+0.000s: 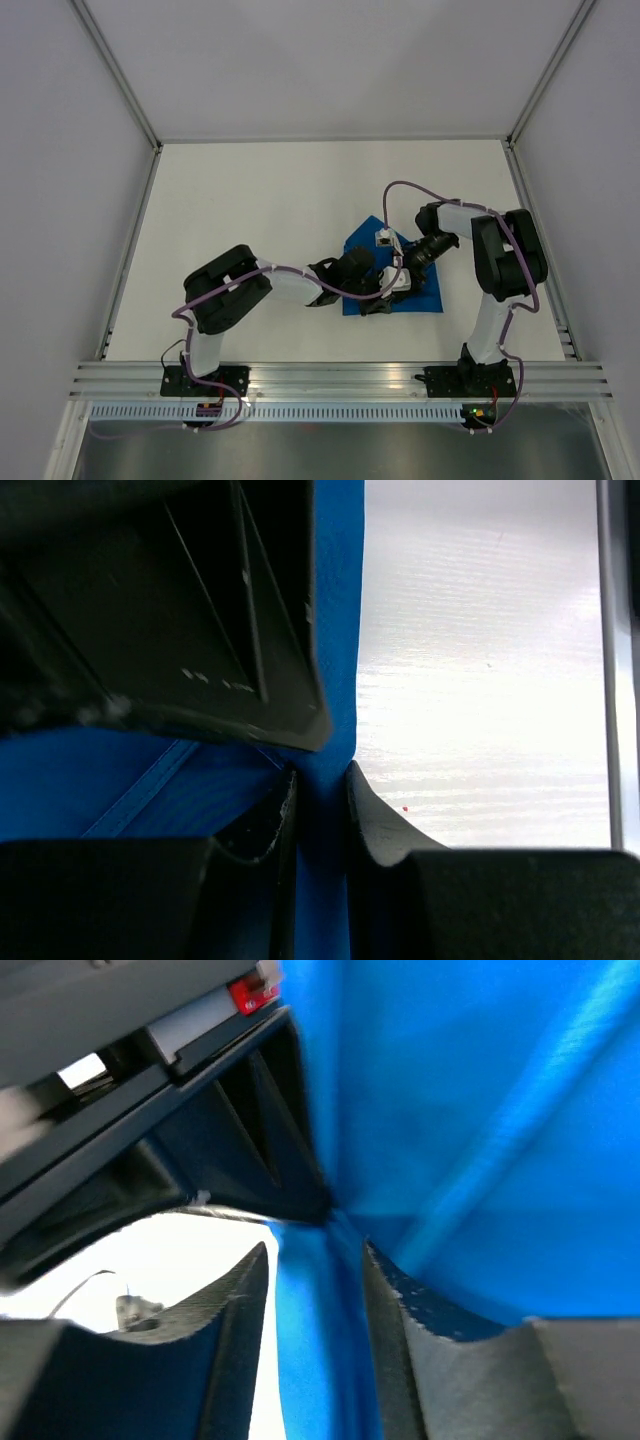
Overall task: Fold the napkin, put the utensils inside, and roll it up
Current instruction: Roll the napkin with the utensil
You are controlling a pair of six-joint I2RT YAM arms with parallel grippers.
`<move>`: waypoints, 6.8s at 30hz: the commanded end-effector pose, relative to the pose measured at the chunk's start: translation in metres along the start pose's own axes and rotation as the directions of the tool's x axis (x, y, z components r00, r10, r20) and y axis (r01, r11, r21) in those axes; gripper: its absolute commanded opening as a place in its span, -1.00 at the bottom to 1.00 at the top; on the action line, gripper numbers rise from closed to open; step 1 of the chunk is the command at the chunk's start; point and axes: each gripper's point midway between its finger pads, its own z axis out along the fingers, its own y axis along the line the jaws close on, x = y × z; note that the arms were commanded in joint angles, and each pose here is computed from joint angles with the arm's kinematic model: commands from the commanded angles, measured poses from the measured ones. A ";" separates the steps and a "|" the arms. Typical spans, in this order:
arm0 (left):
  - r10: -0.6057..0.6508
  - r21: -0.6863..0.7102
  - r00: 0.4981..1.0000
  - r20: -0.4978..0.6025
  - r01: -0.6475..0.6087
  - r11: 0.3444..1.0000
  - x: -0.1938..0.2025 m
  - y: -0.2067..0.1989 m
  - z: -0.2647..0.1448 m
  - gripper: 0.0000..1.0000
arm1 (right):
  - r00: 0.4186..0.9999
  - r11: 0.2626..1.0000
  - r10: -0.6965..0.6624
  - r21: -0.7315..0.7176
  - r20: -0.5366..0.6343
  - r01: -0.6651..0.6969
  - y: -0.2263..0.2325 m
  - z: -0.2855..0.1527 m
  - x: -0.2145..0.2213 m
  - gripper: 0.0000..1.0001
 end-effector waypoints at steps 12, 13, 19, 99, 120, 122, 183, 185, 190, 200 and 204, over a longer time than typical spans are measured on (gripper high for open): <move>-0.457 0.155 0.810 -0.367 0.538 0.829 0.087 -0.036 -0.016 -0.95 | 0.945 0.852 -0.301 0.482 0.129 0.205 -0.018 -0.095 -0.057 0.07; -0.483 0.174 0.792 -0.373 0.571 0.803 0.083 -0.037 -0.018 -0.95 | 0.934 0.829 -0.335 0.510 0.127 0.228 -0.010 -0.095 -0.056 0.09; -0.558 0.204 0.717 -0.417 0.672 0.712 0.074 -0.038 -0.021 -0.95 | 0.897 0.742 -0.435 0.595 0.078 0.309 0.012 -0.083 -0.033 0.09; -0.380 -0.387 0.750 0.542 0.624 0.679 -0.021 0.096 -0.175 -0.32 | 0.905 0.881 -0.367 0.232 -0.215 0.412 0.017 0.046 0.028 -0.98; 0.255 -0.549 0.962 0.102 -0.160 0.821 -0.035 0.000 -0.102 0.04 | 0.964 0.976 -0.161 0.109 -0.210 0.187 -0.021 0.037 0.014 -0.98; 0.313 -0.510 0.948 0.052 -0.245 0.825 -0.031 -0.010 -0.087 0.06 | 0.965 0.979 -0.149 0.105 -0.215 0.175 -0.024 0.038 0.014 -0.97; -0.257 -0.014 0.964 -0.073 0.257 0.966 0.078 -0.041 -0.023 -0.95 | 0.982 0.902 -0.190 0.399 0.021 0.166 -0.019 -0.030 -0.072 -0.01; -0.322 0.006 0.945 -0.055 0.323 0.946 0.077 -0.041 -0.024 -0.95 | 0.973 0.862 -0.223 0.478 0.062 0.167 -0.020 -0.045 -0.081 0.00; -0.460 0.097 0.886 -0.056 0.464 0.881 0.084 -0.045 -0.029 -0.95 | 0.945 0.768 -0.315 0.610 0.089 0.198 -0.013 -0.065 -0.085 0.05; -0.685 0.207 0.720 -0.114 0.691 0.692 0.091 -0.043 -0.039 -0.95 | 0.907 0.753 -0.421 0.568 0.025 0.334 0.022 -0.047 -0.052 0.04; -0.712 0.226 0.685 -0.154 0.726 0.649 0.091 -0.042 -0.035 -0.95 | 0.886 0.722 -0.462 0.559 -0.050 0.408 0.028 -0.032 -0.039 0.07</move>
